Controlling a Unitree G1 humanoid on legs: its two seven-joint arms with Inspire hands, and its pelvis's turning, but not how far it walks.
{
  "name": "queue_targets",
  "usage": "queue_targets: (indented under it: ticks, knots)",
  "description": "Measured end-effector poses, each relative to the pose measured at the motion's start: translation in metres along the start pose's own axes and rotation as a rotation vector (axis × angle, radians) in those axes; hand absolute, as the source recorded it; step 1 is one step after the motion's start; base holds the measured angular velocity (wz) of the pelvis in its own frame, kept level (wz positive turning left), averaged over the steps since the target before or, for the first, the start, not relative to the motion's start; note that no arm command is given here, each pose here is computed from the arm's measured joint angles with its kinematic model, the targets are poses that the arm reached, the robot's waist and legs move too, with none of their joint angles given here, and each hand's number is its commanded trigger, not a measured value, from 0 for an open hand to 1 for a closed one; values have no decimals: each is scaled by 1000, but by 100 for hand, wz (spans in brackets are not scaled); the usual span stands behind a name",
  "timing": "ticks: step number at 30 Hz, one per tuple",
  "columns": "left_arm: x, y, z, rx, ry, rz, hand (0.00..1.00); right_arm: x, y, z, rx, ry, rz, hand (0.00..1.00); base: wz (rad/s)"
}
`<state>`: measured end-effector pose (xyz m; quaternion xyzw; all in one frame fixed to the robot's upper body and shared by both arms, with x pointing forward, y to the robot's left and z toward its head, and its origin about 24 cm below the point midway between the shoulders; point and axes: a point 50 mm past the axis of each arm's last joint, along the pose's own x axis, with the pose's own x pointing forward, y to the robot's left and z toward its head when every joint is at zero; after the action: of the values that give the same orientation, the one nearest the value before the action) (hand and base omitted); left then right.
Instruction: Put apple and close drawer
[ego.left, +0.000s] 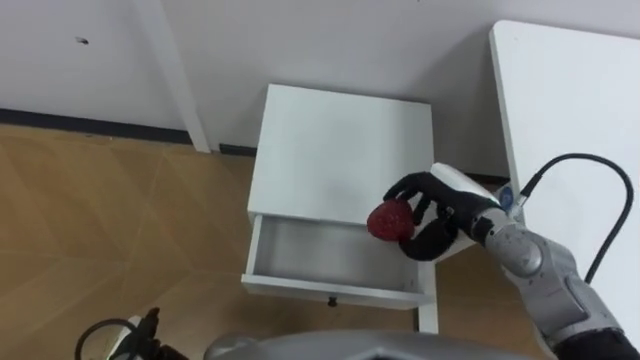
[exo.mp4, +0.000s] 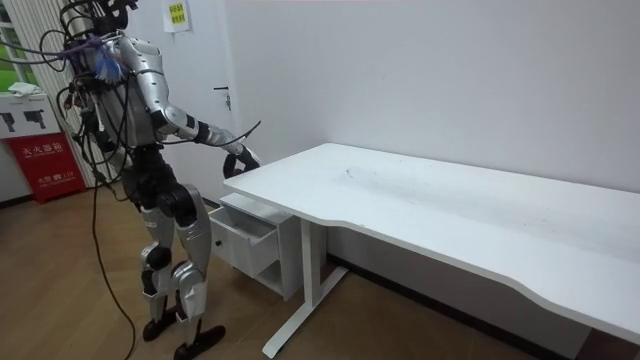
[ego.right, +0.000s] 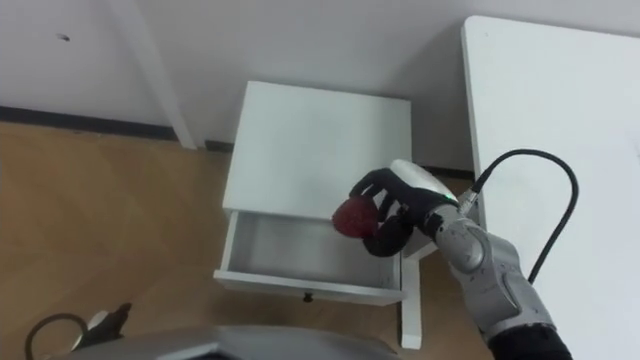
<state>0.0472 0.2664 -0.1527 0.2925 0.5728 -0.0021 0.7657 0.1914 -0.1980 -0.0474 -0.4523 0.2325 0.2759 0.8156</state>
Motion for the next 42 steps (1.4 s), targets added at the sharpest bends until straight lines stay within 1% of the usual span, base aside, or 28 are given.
queue_targets:
  ticks: [3,4,5,6,21,29,35,37,39,42]
  knots:
    - [0,-2,1,-2,-3,-4,0,0,1,-1,-9,7,2,100,2]
    - [0,-2,2,-2,-4,-3,0,0,1,-2,-8,10,5,86,4]
    - [0,-1,2,-2,-4,-3,0,1,2,-2,-5,12,7,7,7]
    - [0,-1,2,-2,-5,-2,0,1,4,-4,-1,19,14,0,11]
    - [0,-3,1,-3,3,-6,0,4,16,-12,34,62,47,0,1]
    - [-1,-8,-4,-12,26,-16,0,4,35,-29,96,133,52,0,6]
    - [-2,-9,-7,-51,39,3,0,-1,59,-57,261,239,58,0,6]
    - [-2,-10,-10,-52,47,15,0,-11,72,-79,371,333,44,0,0]
    - [-3,-10,-14,-72,65,25,0,-20,81,-93,401,404,37,0,0]
    - [-4,-8,-22,-122,105,43,0,-23,89,-97,447,431,-9,0,18]
